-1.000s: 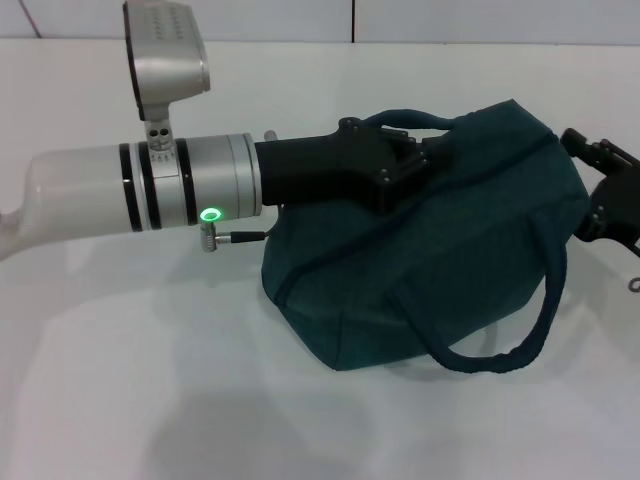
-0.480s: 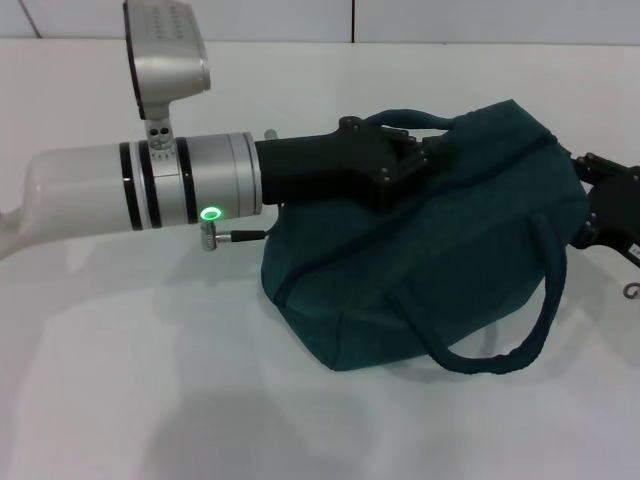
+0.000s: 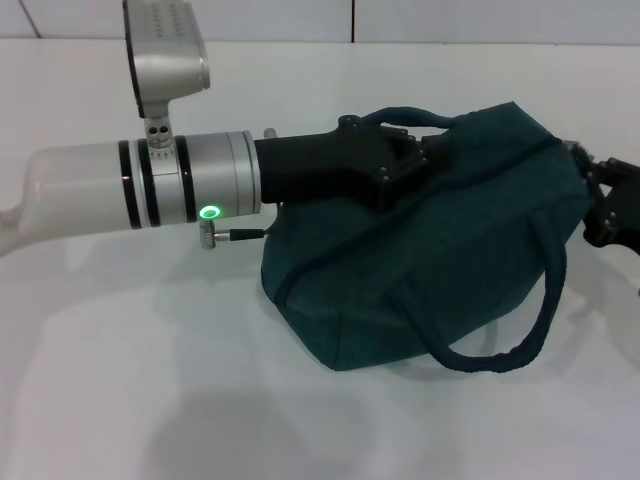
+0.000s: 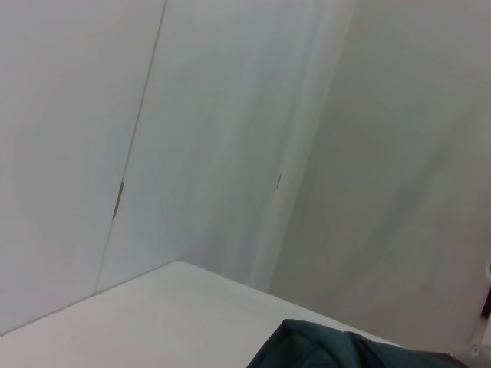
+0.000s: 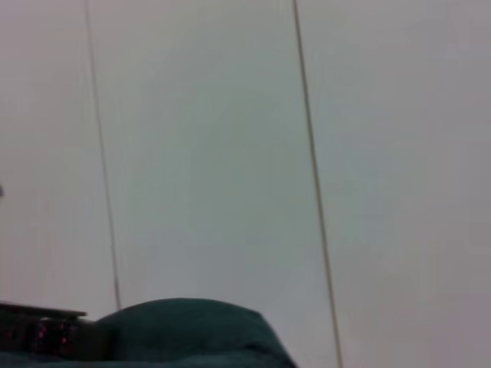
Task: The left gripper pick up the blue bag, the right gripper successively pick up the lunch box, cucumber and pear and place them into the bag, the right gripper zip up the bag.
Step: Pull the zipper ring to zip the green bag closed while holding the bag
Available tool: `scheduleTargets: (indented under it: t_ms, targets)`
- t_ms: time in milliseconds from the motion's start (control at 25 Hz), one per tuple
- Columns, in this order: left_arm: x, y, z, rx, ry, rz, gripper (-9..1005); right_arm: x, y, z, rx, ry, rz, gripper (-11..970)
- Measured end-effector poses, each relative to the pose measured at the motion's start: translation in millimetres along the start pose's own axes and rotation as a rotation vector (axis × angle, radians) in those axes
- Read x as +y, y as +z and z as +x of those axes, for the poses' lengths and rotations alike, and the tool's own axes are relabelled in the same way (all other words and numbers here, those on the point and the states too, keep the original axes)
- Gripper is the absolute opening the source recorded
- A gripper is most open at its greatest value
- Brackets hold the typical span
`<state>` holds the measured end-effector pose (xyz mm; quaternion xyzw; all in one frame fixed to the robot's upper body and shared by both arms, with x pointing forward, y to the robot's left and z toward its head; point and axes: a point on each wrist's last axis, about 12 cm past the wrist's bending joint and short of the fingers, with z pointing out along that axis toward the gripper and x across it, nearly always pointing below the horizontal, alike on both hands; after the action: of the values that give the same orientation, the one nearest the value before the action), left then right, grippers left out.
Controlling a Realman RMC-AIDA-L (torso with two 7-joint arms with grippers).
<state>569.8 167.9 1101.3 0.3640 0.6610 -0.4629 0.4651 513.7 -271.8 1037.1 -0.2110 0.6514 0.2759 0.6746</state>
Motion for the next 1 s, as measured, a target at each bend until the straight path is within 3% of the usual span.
scheduleTargets:
  t_ms: [480,1000]
  targets:
    - [-1.8,-0.1,-2.4,-0.003,0.008,0.022,59,-11.0,-7.1,10.9,0.091,0.008,0.087,14]
    - [3.2,-4.3,-1.4,-0.088,-0.05,-0.039,63,-8.8,-7.3,5.9,0.059,0.003,0.053,22]
